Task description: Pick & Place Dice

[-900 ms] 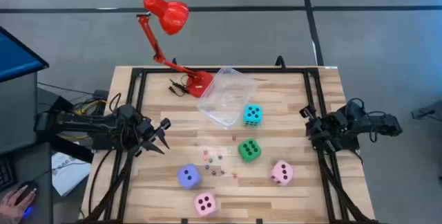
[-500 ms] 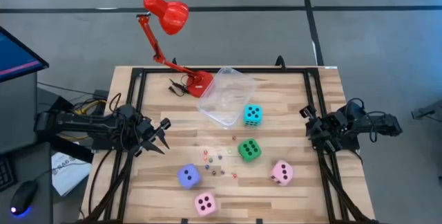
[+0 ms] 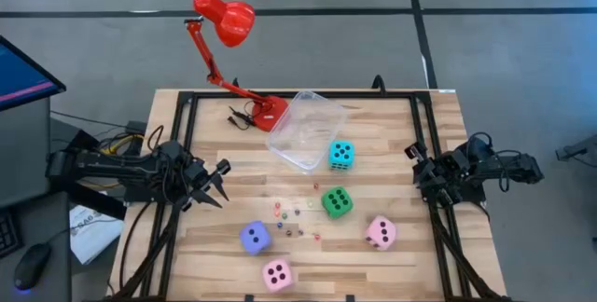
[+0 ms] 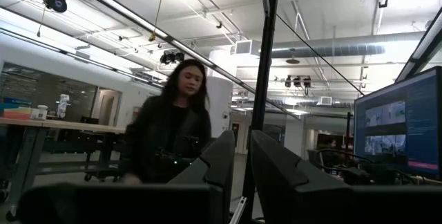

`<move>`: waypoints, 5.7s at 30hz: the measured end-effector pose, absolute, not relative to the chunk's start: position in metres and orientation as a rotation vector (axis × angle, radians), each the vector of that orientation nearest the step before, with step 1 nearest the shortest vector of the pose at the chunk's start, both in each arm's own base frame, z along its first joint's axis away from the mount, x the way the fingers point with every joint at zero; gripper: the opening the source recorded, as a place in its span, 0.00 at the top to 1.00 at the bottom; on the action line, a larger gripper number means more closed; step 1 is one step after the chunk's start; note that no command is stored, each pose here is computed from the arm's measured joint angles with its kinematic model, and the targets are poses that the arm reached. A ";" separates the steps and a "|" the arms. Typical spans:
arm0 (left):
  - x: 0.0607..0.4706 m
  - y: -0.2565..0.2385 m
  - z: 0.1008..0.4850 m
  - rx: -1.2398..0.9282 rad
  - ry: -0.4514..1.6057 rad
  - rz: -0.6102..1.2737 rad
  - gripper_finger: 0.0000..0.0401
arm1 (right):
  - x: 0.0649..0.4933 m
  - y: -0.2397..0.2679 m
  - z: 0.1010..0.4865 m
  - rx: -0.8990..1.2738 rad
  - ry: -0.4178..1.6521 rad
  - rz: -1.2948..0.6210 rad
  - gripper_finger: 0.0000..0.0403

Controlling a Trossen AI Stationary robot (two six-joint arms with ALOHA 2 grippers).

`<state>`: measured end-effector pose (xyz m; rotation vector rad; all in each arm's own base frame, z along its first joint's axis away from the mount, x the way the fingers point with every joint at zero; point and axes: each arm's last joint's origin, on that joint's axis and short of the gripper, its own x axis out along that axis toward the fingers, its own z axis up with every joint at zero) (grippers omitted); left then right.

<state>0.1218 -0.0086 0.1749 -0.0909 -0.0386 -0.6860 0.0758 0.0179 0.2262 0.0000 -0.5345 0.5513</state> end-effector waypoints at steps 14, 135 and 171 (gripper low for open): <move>0.122 -0.009 0.175 -0.091 -0.038 -0.686 0.73 | 0.076 0.018 0.226 0.000 -0.535 0.551 0.88; 0.122 -0.009 0.175 -0.091 -0.038 -0.686 0.73 | 0.076 0.018 0.226 0.000 -0.535 0.552 0.88; 0.126 0.001 0.184 0.066 -0.184 -0.304 0.73 | 0.084 0.009 0.218 -0.226 -0.482 0.185 0.88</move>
